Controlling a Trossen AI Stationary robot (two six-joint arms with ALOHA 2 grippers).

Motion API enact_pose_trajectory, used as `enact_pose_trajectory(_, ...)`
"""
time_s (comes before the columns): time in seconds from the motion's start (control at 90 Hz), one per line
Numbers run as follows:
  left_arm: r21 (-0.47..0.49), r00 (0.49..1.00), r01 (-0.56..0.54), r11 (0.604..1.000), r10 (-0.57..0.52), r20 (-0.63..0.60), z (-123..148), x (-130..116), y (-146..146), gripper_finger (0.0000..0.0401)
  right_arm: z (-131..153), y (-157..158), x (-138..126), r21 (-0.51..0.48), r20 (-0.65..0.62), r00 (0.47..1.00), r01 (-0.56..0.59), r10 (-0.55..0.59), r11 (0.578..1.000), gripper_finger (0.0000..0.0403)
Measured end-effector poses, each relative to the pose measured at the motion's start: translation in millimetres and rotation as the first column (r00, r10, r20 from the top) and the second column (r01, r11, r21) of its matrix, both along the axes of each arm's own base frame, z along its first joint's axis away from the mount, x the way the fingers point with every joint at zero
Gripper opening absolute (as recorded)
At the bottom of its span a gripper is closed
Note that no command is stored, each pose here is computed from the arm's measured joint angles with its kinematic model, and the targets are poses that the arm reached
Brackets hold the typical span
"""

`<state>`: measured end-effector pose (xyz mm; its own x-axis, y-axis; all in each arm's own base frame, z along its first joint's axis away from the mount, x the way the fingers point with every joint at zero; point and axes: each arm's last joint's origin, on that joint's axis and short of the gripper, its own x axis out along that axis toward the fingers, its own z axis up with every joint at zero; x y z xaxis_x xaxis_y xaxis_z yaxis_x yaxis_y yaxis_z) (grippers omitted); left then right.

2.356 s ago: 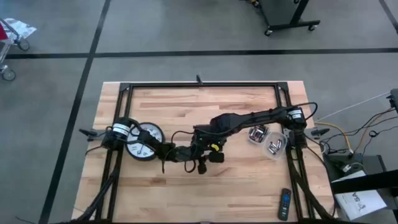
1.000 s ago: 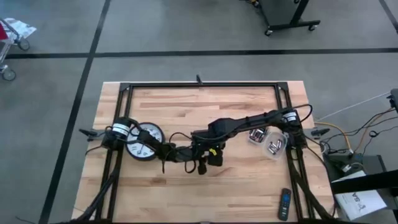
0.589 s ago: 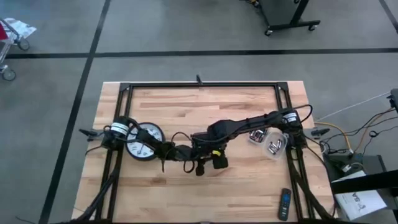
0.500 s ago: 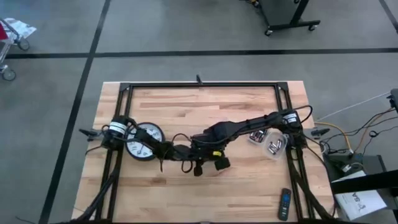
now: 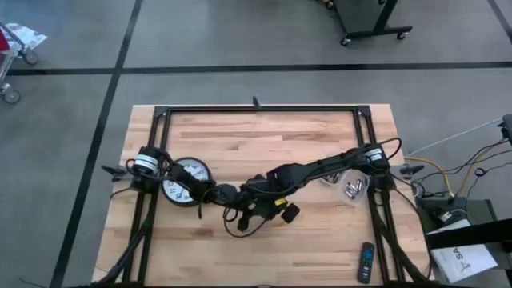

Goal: Insert battery
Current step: Open the black flashlight battery compartment

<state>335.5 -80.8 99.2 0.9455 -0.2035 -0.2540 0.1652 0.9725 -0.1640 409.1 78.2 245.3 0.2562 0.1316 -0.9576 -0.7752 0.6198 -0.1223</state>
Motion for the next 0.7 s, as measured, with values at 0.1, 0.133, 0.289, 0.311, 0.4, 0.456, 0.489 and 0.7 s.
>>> enact_pose_trajectory(0.1,-0.01,1.0,-0.003,1.0,0.003,-0.003,0,0,0,0.01,0,0,0,-0.009,0.005,1.0,-0.03,0.03,0.999,0.0101)
enact_pose_trajectory(0.133,-0.011,1.0,-0.005,1.0,0.005,-0.002,0,0,0,0.0101,0,1,0,-0.008,0.004,1.0,-0.028,0.028,1.0,0.01)
enact_pose_trajectory(0.289,-0.011,0.999,-0.039,0.999,0.039,-0.002,0,0,0,0.0105,0,1,0,0.023,-0.014,0.993,0.115,-0.114,0.993,0.0122)
enact_pose_trajectory(0.311,-0.011,0.999,-0.047,0.999,0.047,-0.002,0,0,0,0.0104,0,1,0,0.028,-0.018,0.988,0.151,-0.15,0.988,0.0129)
enact_pose_trajectory(0.4,0.004,0.996,-0.089,0.996,0.089,0.001,0,0,1,0.0101,1,0,1,0.057,-0.034,0.959,0.283,-0.282,0.957,0.0156)
enact_pose_trajectory(0.456,0.022,0.993,-0.119,0.993,0.119,0.003,0,0,3,0.0101,3,0,1,0.074,-0.04,0.936,0.351,-0.349,0.934,0.017)
enact_pose_trajectory(0.489,0.034,0.99,-0.139,0.99,0.138,0.004,0,0,3,0.0102,4,1,1,0.086,-0.049,0.919,0.393,-0.39,0.915,0.0179)
enact_pose_trajectory(0.7,0.075,0.972,-0.236,0.969,0.236,0.008,-1,0,7,0.0106,23,-2,2,0.167,-0.156,0.688,0.725,-0.709,0.668,0.0223)
